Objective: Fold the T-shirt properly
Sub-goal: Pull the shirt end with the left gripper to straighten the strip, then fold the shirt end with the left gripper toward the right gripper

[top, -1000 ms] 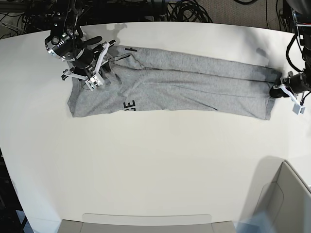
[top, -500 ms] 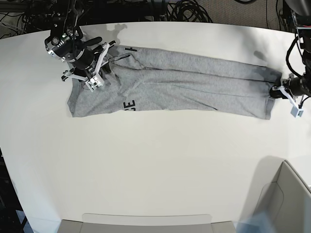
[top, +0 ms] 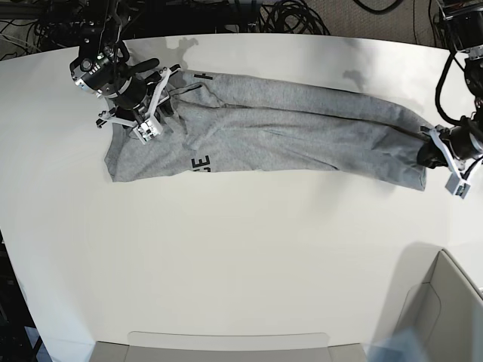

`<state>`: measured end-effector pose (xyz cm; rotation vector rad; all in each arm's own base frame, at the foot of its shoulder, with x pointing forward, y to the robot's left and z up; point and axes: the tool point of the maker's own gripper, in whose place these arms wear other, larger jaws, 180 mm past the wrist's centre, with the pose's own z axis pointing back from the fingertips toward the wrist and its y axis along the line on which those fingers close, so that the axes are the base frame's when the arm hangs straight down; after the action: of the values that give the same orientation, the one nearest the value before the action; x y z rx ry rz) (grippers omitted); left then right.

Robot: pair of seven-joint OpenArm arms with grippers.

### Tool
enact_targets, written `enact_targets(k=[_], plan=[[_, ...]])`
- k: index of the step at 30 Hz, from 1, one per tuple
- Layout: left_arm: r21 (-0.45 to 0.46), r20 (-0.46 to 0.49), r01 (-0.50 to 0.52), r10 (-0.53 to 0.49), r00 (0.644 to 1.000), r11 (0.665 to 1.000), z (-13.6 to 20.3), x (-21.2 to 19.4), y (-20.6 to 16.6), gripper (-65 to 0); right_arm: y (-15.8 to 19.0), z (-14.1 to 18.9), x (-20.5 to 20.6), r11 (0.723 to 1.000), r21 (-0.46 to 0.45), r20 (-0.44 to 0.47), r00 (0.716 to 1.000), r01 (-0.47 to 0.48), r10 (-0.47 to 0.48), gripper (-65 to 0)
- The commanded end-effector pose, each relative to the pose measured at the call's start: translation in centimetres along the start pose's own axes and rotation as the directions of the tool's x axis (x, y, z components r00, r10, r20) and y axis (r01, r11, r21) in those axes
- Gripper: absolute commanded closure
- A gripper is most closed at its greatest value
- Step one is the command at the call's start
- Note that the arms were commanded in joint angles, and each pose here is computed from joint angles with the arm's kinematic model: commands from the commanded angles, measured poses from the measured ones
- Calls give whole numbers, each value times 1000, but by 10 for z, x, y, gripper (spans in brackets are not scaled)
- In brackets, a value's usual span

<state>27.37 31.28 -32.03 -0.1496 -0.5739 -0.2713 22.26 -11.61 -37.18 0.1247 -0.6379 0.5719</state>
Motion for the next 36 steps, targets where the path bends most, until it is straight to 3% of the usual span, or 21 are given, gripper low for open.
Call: enact_targets(k=[1, 6, 10, 22, 33, 36], plan=[[27, 18, 39, -39, 999, 999, 10, 12, 2, 0, -1, 3, 10, 1000, -5, 37, 999, -7, 7, -198], [-27, 60, 114, -112, 992, 993, 6, 26, -44, 0, -1, 3, 10, 1000, -5, 37, 999, -7, 7, -198], [-71, 109, 83, -75, 991, 994, 4, 34, -82, 0, -1, 3, 10, 1000, -4, 38, 999, -6, 6, -198], [-286, 21, -10, 17, 1000, 958, -28, 11, -178, 0, -3, 3, 13, 1000, -7, 42, 999, -11, 11, -198], [-387, 44, -25, 46, 998, 922, -33, 19, -225, 0, -4, 3, 14, 1000, -9, 46, 999, -12, 12, -198], [-399, 30, -89, 111, 993, 913, -35, 21, -231, 0, -4, 3, 14, 1000, -9, 46, 999, -12, 12, -198]])
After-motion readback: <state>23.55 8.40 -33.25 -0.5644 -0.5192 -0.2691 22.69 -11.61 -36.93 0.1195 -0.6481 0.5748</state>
